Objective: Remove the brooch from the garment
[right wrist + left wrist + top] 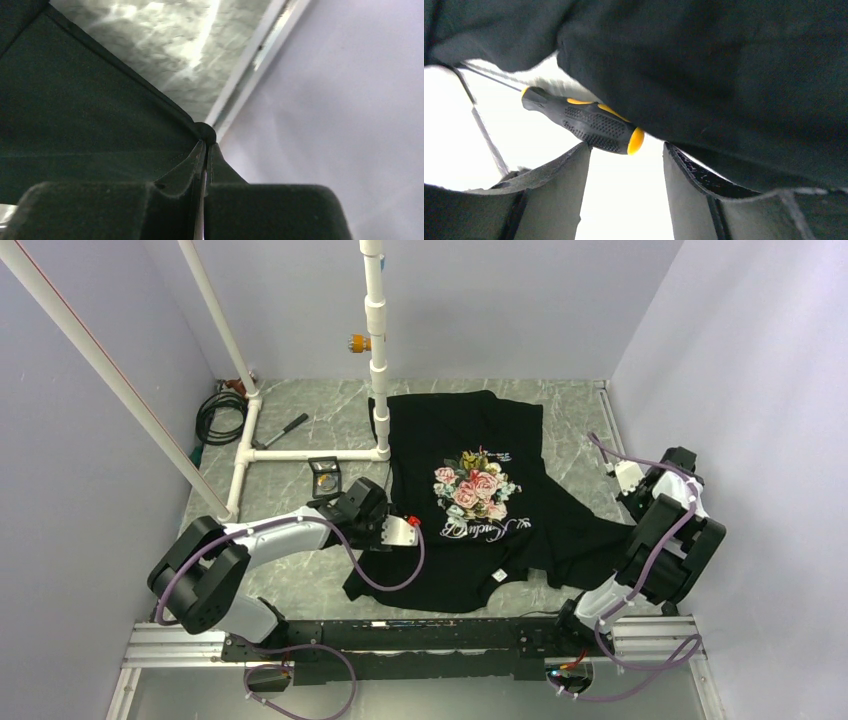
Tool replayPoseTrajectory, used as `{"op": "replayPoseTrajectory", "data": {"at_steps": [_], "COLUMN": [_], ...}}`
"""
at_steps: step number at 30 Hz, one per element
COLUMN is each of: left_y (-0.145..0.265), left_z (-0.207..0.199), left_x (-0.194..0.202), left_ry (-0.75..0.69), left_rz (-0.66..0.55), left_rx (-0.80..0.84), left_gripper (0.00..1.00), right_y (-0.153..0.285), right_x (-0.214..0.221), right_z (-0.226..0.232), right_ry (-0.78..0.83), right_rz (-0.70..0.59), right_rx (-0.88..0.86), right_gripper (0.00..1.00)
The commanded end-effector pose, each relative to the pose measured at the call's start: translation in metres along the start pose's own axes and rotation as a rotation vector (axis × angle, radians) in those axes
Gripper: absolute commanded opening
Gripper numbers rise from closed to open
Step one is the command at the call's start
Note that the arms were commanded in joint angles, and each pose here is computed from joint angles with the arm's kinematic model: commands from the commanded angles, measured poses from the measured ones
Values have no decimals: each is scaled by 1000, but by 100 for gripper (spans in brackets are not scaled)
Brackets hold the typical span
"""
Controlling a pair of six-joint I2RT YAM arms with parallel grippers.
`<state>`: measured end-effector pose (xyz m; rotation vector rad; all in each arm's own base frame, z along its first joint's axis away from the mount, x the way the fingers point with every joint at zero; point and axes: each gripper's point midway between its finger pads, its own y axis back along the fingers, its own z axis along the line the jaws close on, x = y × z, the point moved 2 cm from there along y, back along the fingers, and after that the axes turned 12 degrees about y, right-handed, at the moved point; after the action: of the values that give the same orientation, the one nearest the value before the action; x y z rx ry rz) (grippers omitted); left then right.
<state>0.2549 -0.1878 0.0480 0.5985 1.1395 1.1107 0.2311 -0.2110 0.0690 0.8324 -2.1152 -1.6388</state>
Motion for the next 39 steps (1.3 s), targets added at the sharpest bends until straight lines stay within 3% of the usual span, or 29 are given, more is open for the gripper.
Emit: {"op": "replayPoseTrajectory", "data": {"at_steps": [1,10,14,16,19,25,31,39], "left_y": [-2,2,12,18,27,29,27,50], "left_z": [-39,-39,-43,-43,-51,-74,-74,-89], "left_x": [45,52,35,24,13,8,9,4], "left_ry": [31,47,85,108,114,113,133,37], "left_rz": [145,158,92,64,46,62,83,73], "left_rx": [171,204,251,278,329,405,411,412], "left_gripper": [59,58,66,70,78,79,78,88], "right_y": [10,16,35,46,58,61,41,19], "right_x": [10,16,-1,-13,-28,-49,-53,-48], "right_z": [-47,-57,-53,-44,-21,40,83,111], "right_ry": [42,48,-11,-29,-34,-3,13,7], "right_rz": [64,98,0,-75,-147,-234,-235,-219], "right_rx": [142,164,128,76,-5,-202,-335,-406], "right_gripper": [0,0,55,63,63,62,59,57]}}
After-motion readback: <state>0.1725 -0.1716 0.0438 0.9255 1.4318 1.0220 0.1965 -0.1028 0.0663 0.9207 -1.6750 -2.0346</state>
